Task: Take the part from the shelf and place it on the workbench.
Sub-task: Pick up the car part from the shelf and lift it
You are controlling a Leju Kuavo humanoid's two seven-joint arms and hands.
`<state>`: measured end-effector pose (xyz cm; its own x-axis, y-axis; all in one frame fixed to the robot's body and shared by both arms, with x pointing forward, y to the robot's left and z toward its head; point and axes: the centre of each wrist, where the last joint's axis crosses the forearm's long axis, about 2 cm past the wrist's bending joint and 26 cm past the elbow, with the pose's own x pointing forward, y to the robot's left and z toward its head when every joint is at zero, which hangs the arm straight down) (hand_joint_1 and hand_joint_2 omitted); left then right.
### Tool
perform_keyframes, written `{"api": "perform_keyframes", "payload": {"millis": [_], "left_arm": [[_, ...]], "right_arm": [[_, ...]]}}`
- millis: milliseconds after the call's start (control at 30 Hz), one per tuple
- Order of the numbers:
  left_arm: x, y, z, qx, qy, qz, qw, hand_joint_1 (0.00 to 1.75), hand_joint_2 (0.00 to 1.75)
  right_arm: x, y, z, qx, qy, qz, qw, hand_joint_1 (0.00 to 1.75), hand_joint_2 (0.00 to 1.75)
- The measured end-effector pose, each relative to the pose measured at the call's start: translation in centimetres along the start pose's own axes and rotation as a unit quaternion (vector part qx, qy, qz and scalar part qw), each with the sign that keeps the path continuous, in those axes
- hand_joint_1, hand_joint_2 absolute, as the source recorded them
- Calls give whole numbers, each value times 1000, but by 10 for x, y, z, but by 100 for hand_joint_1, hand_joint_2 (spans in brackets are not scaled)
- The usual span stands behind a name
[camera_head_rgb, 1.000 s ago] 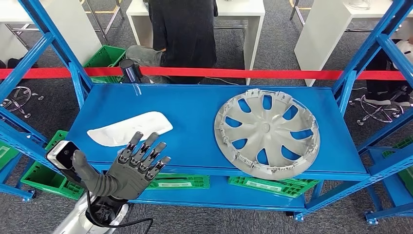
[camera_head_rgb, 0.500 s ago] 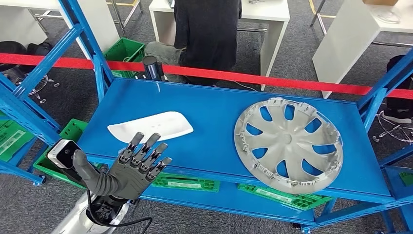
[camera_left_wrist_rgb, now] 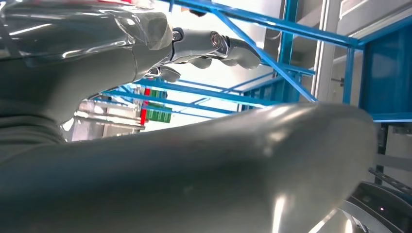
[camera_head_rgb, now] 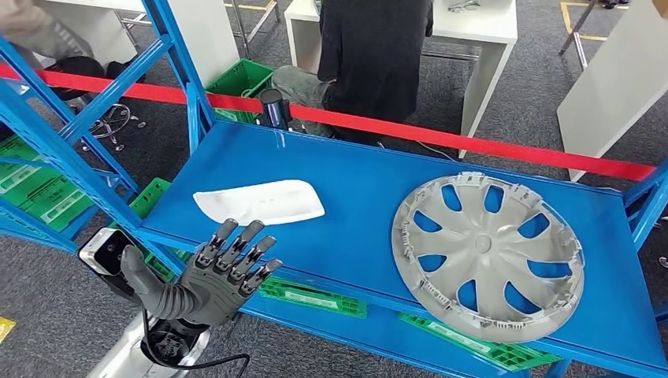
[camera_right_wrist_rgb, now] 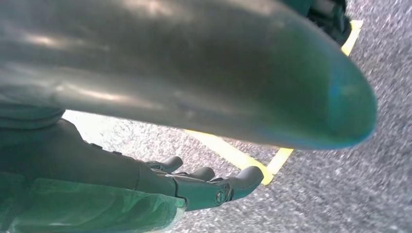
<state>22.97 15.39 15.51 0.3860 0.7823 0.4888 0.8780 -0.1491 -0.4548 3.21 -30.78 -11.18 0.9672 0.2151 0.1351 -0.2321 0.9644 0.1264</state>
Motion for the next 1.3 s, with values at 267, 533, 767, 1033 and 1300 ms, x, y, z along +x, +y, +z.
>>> {"api": "perform_keyframes", "payload": {"millis": [267, 533, 767, 1033, 1300], "left_arm": [[2, 0, -4, -7, 4, -2, 1000, 0, 0], [1, 0, -8, -13, 13, -2, 1000, 0, 0], [-1, 0, -9, -9, 22, 3, 1000, 0, 175], [-5, 9, -2, 11, 114, -300, 947, 0, 175], [-1, 12, 1, 12, 141, -424, 895, 0, 175]], "right_arm": [[2, 10, -2, 14, -7, -11, 1000, 0, 0], [-2, 10, -1, 14, -6, -18, 1000, 0, 0], [1, 11, -2, 17, -12, -23, 1000, 0, 0], [-15, 2, 1, -23, -7, -36, 999, 0, 0], [-11, -1, 1, -27, 3, -34, 999, 0, 0]]}}
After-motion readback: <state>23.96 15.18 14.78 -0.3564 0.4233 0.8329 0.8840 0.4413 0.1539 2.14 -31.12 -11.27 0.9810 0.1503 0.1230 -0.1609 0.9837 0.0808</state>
